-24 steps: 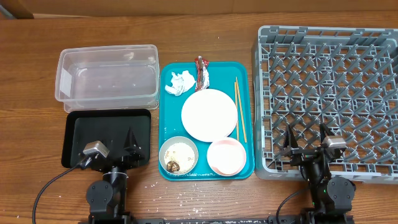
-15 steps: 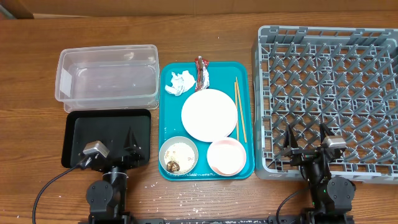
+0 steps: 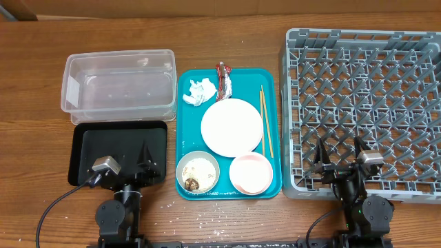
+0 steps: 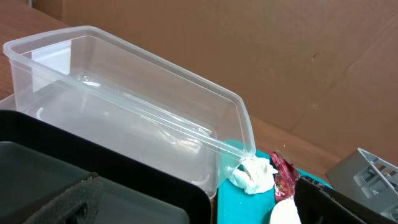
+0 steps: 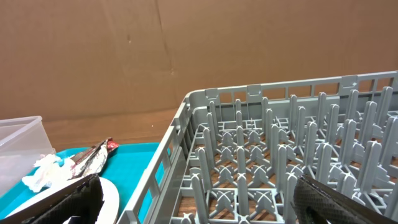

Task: Sort waste into correct bins and load items into the dishwasher
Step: 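Raise both arms from rest toward the teal tray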

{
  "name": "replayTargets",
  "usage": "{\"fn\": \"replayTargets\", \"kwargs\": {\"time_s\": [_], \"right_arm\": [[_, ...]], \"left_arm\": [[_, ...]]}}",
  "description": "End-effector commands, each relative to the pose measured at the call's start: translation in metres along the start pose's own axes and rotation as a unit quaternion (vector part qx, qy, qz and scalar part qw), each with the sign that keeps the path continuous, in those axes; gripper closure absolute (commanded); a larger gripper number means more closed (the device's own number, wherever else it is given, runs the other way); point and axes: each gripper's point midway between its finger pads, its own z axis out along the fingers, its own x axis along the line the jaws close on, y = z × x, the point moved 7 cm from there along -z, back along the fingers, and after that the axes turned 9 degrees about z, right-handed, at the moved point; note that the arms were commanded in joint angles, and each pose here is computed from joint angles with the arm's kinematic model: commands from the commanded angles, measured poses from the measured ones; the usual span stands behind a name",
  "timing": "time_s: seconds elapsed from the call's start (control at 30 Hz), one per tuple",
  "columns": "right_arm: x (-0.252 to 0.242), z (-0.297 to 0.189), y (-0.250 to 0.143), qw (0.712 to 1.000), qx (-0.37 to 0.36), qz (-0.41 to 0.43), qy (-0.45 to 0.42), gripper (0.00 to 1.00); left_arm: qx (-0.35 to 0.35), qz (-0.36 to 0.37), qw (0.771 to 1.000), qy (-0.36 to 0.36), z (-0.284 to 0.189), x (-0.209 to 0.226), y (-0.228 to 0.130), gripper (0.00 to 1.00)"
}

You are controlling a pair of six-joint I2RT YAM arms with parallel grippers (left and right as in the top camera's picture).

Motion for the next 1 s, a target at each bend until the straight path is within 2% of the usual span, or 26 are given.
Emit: {"fn": "replayTargets", "kwargs": {"time_s": [0.0,0.17,0.3,0.47,0.6,0.67,0.77,0.87,0.97], "right_arm": [[-0.001,0.0,-0.002,1.0,-0.001,0.0,0.001,0.0],[0.003,0.0,-0.002,1.0,0.001,0.0,0.017,0.0],[0.01,0.0,-0.001,0.999,0.003,-0.002,0.049,0.0],[0.025,-0.009,0.022,0.997,0.004,-0.004,0.081,0.0],[0.036,-0.023,0.054,0.997,0.019,-0.001,0.077,0.0],[0.043,-0.029,0.074,0.997,0.041,0.003,0.07,0.0],[0.055,-0.03,0.104,0.993,0.099,0.015,0.061,0.0],[0.064,-0.022,0.123,0.981,0.181,0.033,0.054,0.0],[0.083,-0.011,0.14,0.954,0.276,0.068,0.099,0.0]], "left_arm": [[0.006,-0.005,0.999,-0.035,0.0,-0.006,-0.002,0.0],[0.019,-0.077,0.994,-0.075,-0.001,-0.015,-0.003,0.0],[0.031,-0.079,0.988,-0.125,-0.004,-0.026,-0.003,0.0],[0.028,-0.039,0.979,-0.2,-0.014,-0.046,0.015,0.0],[0.02,0.008,0.98,-0.197,-0.031,-0.056,0.053,0.0],[0.046,0.023,0.981,-0.189,-0.039,-0.063,0.074,0.0],[0.134,0.013,0.977,-0.163,-0.039,-0.074,0.108,0.0],[0.232,0.015,0.96,-0.157,-0.028,-0.088,0.137,0.0],[0.302,0.031,0.935,-0.182,-0.012,-0.106,0.17,0.0]]}}
